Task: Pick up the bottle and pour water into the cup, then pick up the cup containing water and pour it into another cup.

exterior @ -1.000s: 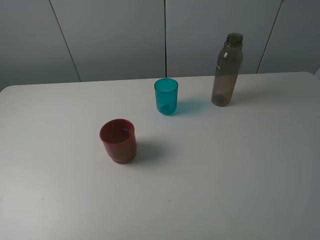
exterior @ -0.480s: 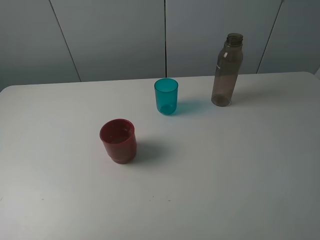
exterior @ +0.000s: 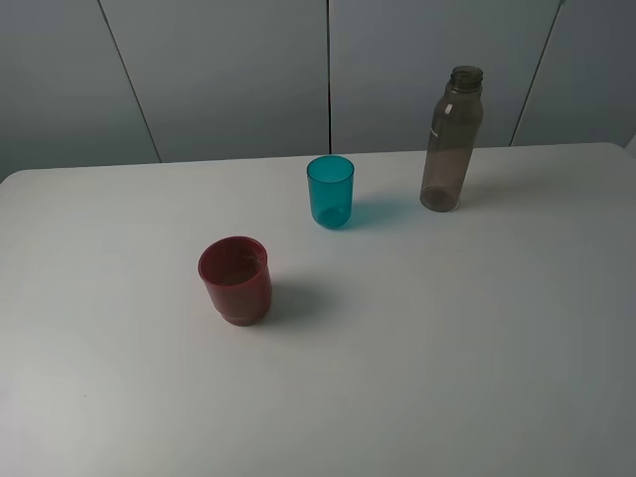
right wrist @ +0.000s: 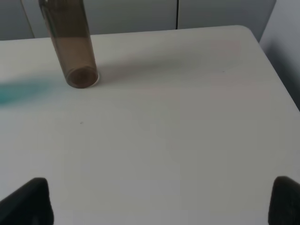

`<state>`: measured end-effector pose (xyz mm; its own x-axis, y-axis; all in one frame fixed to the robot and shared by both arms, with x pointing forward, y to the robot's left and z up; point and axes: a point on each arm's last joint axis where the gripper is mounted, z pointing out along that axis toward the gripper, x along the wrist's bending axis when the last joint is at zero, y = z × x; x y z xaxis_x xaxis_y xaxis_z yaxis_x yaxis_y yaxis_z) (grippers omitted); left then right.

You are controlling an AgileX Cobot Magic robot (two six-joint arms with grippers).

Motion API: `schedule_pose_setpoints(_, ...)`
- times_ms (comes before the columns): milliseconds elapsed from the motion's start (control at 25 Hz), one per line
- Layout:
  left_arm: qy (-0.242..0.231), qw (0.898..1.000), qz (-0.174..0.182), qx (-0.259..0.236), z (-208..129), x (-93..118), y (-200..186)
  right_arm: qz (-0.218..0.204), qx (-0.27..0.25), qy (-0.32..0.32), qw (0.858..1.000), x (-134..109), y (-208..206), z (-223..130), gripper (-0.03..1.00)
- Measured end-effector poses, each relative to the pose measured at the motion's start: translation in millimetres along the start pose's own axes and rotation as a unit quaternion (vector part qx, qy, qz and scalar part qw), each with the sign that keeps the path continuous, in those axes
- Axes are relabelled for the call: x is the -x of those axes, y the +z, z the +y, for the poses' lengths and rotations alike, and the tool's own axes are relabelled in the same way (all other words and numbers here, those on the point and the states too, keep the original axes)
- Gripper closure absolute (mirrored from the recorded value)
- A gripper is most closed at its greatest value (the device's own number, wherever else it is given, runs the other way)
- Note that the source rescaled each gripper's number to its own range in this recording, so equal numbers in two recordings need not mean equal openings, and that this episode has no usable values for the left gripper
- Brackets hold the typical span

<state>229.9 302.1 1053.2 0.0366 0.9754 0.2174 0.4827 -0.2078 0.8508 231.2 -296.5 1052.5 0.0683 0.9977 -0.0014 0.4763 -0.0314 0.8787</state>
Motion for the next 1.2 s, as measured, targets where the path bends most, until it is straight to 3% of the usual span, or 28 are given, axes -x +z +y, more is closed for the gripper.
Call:
schedule_pose_setpoints(360, 0.0, 1.0, 0.0, 0.0, 0.0, 0.0, 0.0, 0.047, 0.0, -0.022, 0.999, 0.8, -0.2, -0.1, -0.03)
schedule_pose_setpoints(1200, 0.0, 1.0, 0.0, 0.0, 0.0, 0.0, 0.0, 0.046, -0.001, -0.01, 0.999, 1.0, -0.2, -0.1, -0.03)
